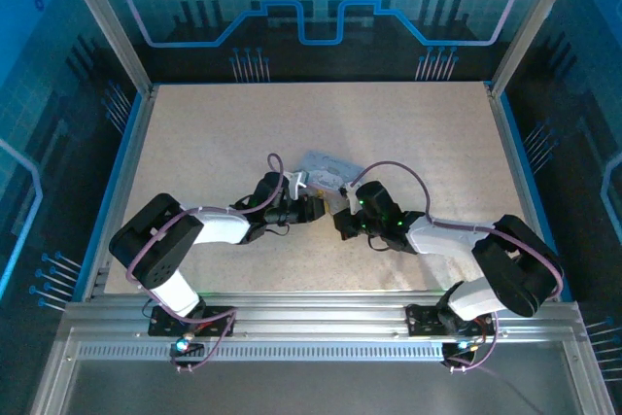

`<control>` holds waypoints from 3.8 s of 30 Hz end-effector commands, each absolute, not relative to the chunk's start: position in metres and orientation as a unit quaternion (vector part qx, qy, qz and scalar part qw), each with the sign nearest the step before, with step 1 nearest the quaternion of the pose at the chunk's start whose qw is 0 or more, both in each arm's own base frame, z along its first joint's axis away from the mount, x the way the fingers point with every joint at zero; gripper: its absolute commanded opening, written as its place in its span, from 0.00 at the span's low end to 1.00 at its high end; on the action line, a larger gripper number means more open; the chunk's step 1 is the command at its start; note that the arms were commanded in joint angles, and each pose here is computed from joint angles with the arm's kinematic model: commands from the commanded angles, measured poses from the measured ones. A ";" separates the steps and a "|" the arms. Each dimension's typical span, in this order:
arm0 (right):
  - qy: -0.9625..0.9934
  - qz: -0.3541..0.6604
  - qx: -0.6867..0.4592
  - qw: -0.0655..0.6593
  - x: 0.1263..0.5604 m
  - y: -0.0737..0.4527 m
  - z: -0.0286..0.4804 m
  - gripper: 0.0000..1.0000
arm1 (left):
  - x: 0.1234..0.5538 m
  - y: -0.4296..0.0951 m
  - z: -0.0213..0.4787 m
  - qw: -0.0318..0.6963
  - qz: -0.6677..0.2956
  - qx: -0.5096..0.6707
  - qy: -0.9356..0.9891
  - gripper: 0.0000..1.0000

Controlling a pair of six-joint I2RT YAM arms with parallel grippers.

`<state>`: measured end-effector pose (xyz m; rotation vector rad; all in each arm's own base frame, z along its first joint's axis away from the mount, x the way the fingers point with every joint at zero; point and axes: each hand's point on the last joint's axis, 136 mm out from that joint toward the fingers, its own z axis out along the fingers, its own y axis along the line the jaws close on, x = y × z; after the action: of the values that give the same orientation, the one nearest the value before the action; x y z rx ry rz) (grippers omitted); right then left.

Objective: Unlock a padlock with a key

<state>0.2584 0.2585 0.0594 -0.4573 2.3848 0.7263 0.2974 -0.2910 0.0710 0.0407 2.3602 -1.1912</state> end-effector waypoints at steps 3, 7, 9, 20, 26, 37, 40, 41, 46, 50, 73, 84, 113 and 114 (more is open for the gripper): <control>0.892 0.279 -0.190 0.301 0.253 0.264 0.060 0.04 | 0.299 -0.298 0.090 0.260 -0.454 0.025 0.852 0.27; 0.889 0.283 -0.191 0.305 0.254 0.265 0.062 0.04 | 0.300 -0.298 0.089 0.260 -0.453 0.024 0.853 0.27; 0.887 0.286 -0.193 0.306 0.253 0.267 0.064 0.04 | 0.300 -0.298 0.087 0.259 -0.451 0.023 0.854 0.27; 0.890 0.283 -0.196 0.300 0.250 0.264 0.059 0.04 | 0.300 -0.297 0.084 0.258 -0.449 0.020 0.855 0.27; 0.887 0.285 -0.192 0.307 0.252 0.265 0.062 0.04 | 0.299 -0.297 0.083 0.256 -0.449 0.020 0.856 0.27; 0.883 0.284 -0.187 0.324 0.259 0.265 0.070 0.04 | 0.299 -0.297 0.084 0.256 -0.449 0.022 0.856 0.27; 0.882 0.284 -0.185 0.327 0.258 0.264 0.072 0.04 | 0.299 -0.297 0.084 0.256 -0.449 0.022 0.856 0.28; 0.882 0.284 -0.185 0.327 0.257 0.264 0.072 0.04 | 0.299 -0.297 0.084 0.255 -0.449 0.022 0.856 0.28; 0.872 0.293 -0.185 0.346 0.260 0.266 0.082 0.04 | 0.298 -0.296 0.084 0.256 -0.449 0.022 0.856 0.28; 0.872 0.293 -0.185 0.345 0.260 0.266 0.080 0.04 | 0.298 -0.297 0.086 0.256 -0.452 0.022 0.854 0.27; 0.856 0.297 -0.179 0.383 0.280 0.269 0.078 0.04 | 0.294 -0.303 0.106 0.255 -0.476 0.024 0.841 0.28; 0.832 0.347 -0.181 0.393 0.291 0.271 0.094 0.04 | 0.292 -0.303 0.106 0.255 -0.474 0.029 0.842 0.28; 0.800 0.401 -0.173 0.412 0.319 0.288 0.124 0.04 | 0.293 -0.308 0.106 0.249 -0.478 0.031 0.842 0.28; 0.798 0.403 -0.173 0.412 0.319 0.290 0.126 0.04 | 0.292 -0.309 0.106 0.248 -0.479 0.031 0.842 0.28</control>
<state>0.2876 0.2741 0.0722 -0.4621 2.2126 0.9569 0.3070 -0.2849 0.0818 -0.0354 2.3303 -1.1613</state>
